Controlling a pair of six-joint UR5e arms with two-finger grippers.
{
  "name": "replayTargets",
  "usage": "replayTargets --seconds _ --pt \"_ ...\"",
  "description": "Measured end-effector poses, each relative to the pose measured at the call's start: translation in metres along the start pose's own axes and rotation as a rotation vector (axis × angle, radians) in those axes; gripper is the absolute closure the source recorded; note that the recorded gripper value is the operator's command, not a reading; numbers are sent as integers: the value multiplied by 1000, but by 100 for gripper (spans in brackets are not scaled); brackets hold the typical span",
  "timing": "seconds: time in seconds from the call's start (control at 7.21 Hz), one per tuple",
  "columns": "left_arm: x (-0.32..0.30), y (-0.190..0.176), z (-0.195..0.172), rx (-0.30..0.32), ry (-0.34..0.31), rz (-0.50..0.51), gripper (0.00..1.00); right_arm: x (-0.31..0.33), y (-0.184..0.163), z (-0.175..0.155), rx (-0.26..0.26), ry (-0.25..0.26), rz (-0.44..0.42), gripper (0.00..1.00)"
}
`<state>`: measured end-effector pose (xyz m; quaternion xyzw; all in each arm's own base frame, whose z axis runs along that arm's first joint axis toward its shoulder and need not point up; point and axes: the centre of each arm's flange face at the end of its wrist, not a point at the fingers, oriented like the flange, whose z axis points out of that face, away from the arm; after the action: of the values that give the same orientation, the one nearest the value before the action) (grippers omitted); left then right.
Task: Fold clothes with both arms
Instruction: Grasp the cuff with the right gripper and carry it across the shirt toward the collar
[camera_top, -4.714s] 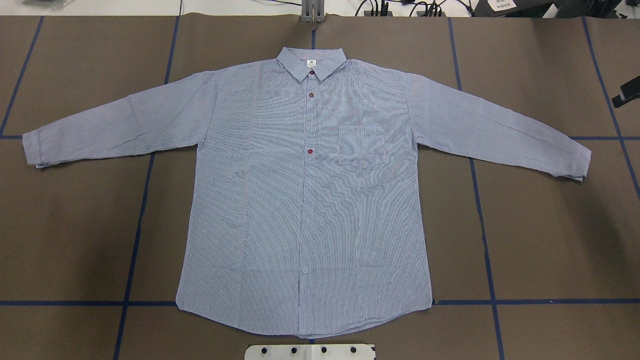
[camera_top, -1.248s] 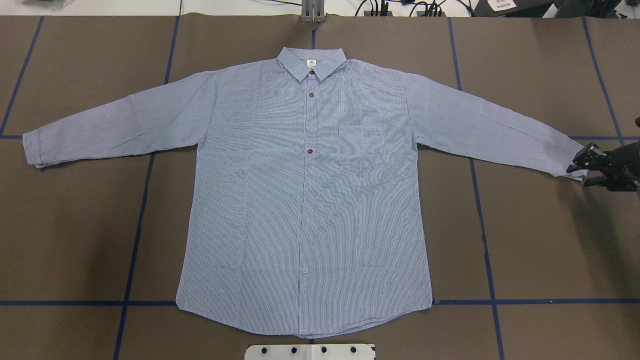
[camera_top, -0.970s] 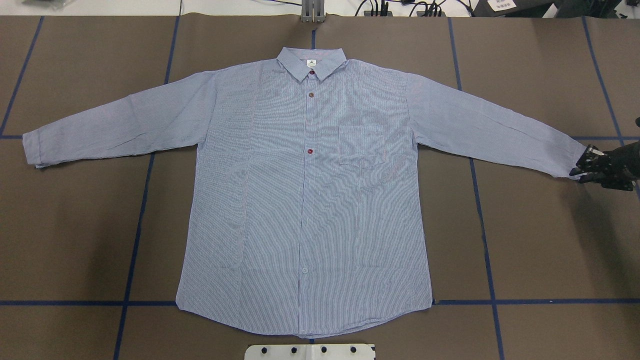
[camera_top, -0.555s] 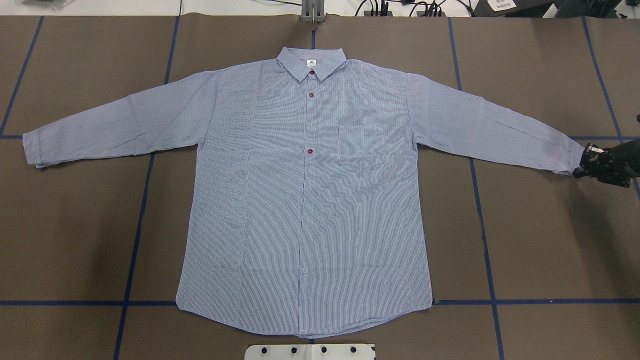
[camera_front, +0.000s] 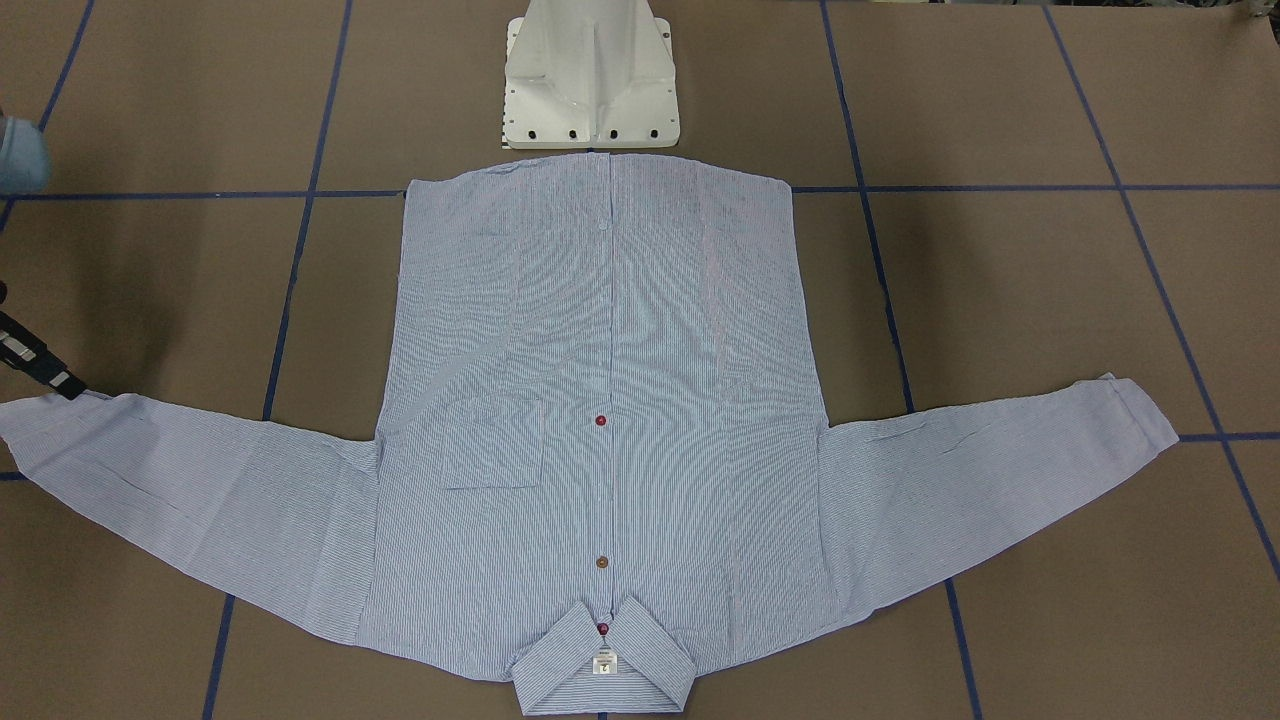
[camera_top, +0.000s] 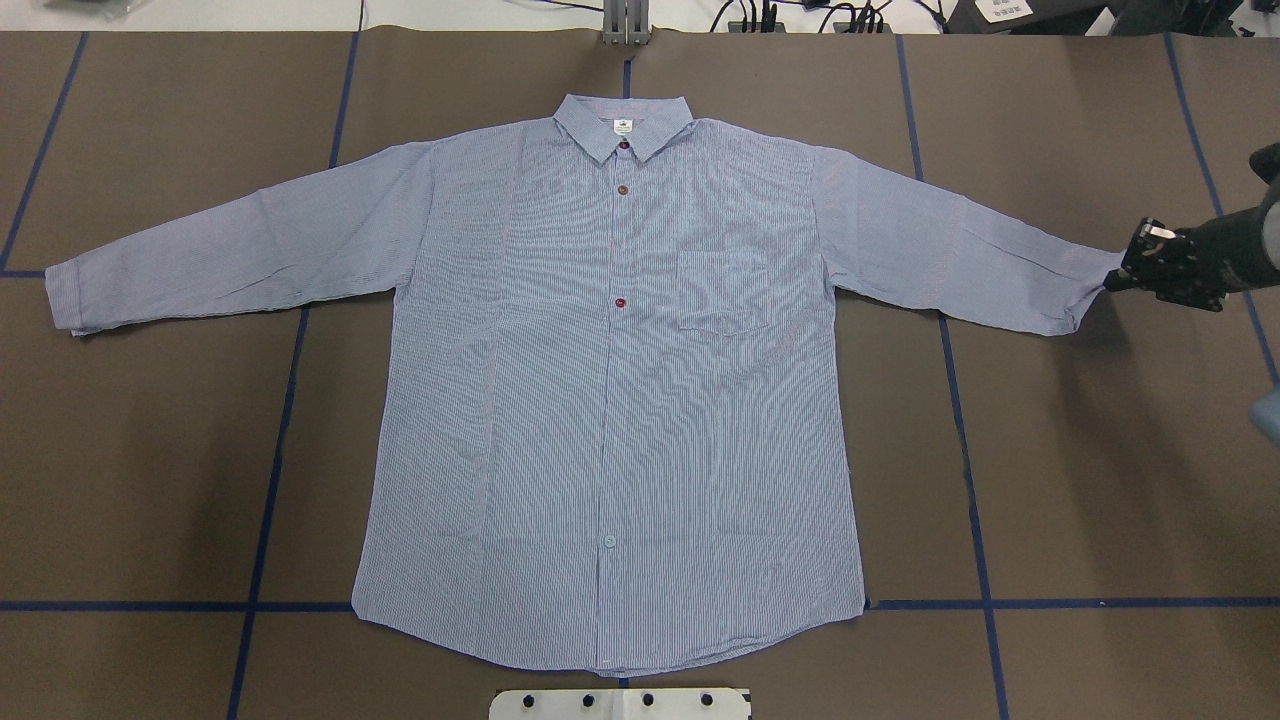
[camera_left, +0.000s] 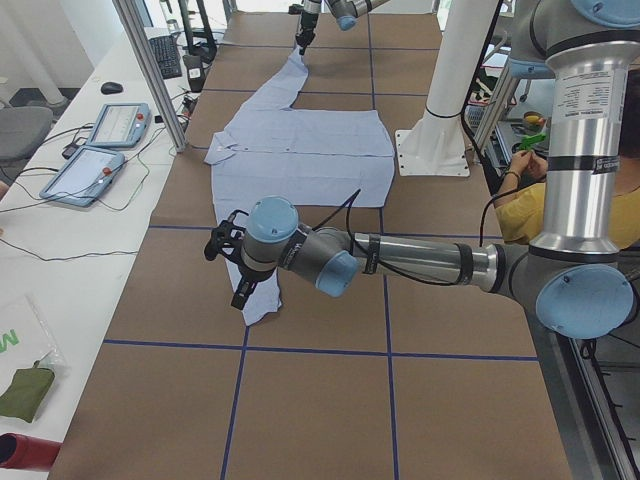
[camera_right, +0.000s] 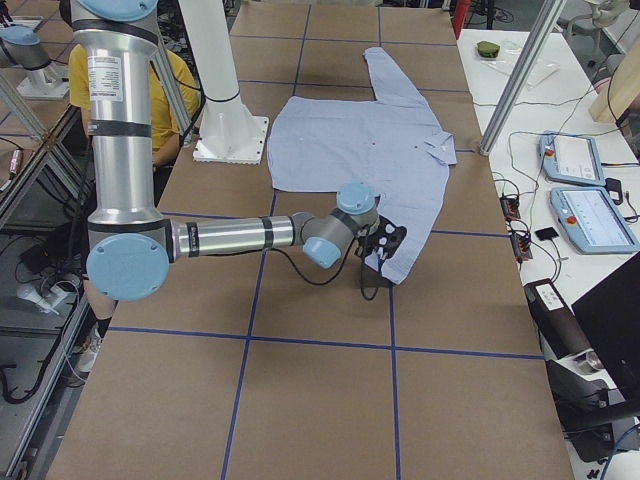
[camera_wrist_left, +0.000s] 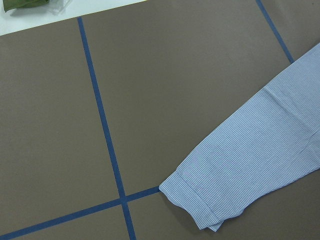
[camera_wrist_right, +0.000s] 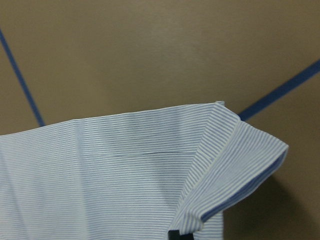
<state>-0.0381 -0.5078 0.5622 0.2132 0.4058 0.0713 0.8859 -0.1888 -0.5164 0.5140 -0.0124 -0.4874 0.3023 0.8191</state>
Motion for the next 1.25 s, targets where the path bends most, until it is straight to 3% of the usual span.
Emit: replayTargets --seconds 0.28,0.55,0.83,1.25 --pt "2 -1 -2 3 1 3 0 -157 35 11 -39 3 -53 100" --pt "5 -1 -4 7 3 8 0 -277 91 33 -32 -5 -127 100" --pt "7 -2 -4 8 7 11 0 -366 147 63 -18 -27 -190 100" --pt "11 -3 -3 8 12 22 0 -466 248 91 14 -69 -199 100"
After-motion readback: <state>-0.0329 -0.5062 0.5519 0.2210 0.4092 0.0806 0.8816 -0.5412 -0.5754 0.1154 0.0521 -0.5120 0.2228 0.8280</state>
